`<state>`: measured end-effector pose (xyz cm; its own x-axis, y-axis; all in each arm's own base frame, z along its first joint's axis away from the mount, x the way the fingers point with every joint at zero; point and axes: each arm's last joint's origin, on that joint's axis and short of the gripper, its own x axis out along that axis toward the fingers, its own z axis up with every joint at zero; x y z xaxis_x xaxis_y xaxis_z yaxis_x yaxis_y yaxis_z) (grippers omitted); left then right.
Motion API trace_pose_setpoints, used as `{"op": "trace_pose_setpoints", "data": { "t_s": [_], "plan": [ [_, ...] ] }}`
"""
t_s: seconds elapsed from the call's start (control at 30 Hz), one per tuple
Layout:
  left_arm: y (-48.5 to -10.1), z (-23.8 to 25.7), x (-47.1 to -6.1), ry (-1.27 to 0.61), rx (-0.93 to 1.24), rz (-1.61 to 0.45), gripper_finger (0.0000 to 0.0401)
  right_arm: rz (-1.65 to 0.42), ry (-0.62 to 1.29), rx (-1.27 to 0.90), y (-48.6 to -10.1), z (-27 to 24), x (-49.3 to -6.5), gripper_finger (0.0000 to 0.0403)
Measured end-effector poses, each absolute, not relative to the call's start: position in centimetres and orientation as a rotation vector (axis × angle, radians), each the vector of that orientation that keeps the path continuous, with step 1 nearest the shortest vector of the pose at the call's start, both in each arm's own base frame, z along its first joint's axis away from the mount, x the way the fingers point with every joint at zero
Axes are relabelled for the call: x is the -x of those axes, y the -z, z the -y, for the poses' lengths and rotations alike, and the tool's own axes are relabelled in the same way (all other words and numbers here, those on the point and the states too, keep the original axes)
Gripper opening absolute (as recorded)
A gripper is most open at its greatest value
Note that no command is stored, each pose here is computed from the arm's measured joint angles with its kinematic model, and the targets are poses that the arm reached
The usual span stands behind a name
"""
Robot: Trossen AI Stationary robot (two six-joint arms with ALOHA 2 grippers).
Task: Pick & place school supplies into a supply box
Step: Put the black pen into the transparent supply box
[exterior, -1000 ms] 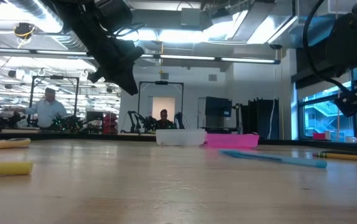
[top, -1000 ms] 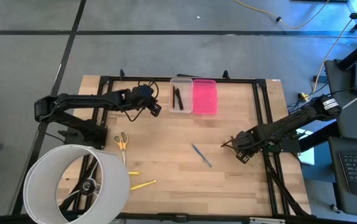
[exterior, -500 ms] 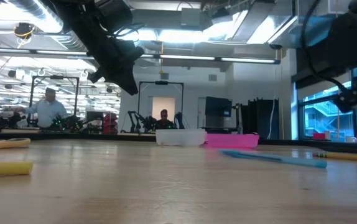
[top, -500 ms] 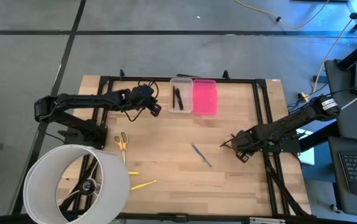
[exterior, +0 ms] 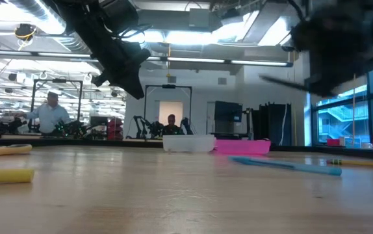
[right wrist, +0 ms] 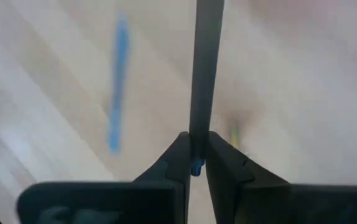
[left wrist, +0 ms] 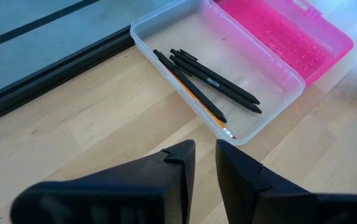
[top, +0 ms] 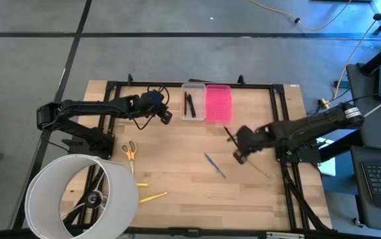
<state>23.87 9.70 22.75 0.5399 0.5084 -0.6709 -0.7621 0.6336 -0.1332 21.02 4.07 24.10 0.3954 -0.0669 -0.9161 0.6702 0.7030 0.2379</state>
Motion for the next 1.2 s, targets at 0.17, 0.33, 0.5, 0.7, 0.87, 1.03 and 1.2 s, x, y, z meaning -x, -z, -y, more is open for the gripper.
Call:
{"op": "trace_pose_setpoints", "data": {
  "t_s": [0.17,0.33,0.5,0.7,0.87,1.03,1.2],
  "plan": [
    [-22.7,-9.7,-23.9,-0.785,0.443,-0.635,0.0056,-0.806,0.504,-0.661,-27.9,-1.3,-23.5,0.0039],
    [-22.7,-9.7,-23.9,-0.785,0.443,-0.635,0.0055,-0.528,0.472,-0.642,-30.1,2.5,-25.5,0.0038],
    [-22.7,-9.7,-23.9,-0.784,0.443,-0.635,0.0058,-0.307,0.437,-0.598,-31.0,6.2,-27.6,0.0039],
    [-22.8,-9.7,-23.9,-0.781,0.444,-0.636,0.0055,-0.287,0.414,-0.647,-28.3,10.2,-30.2,0.0039],
    [-22.8,-9.7,-23.9,-0.779,0.445,-0.636,0.0058,-0.409,0.491,-0.692,-23.9,13.3,-31.9,0.0040],
    [-22.8,-9.7,-23.9,-0.778,0.445,-0.636,0.0057,-0.525,0.522,-0.740,-20.7,15.8,-34.2,0.0040],
    [-22.7,-9.7,-23.9,-0.778,0.446,-0.636,0.0055,-0.723,0.557,-0.767,-18.3,17.4,-36.5,0.0041]
  ]
}}
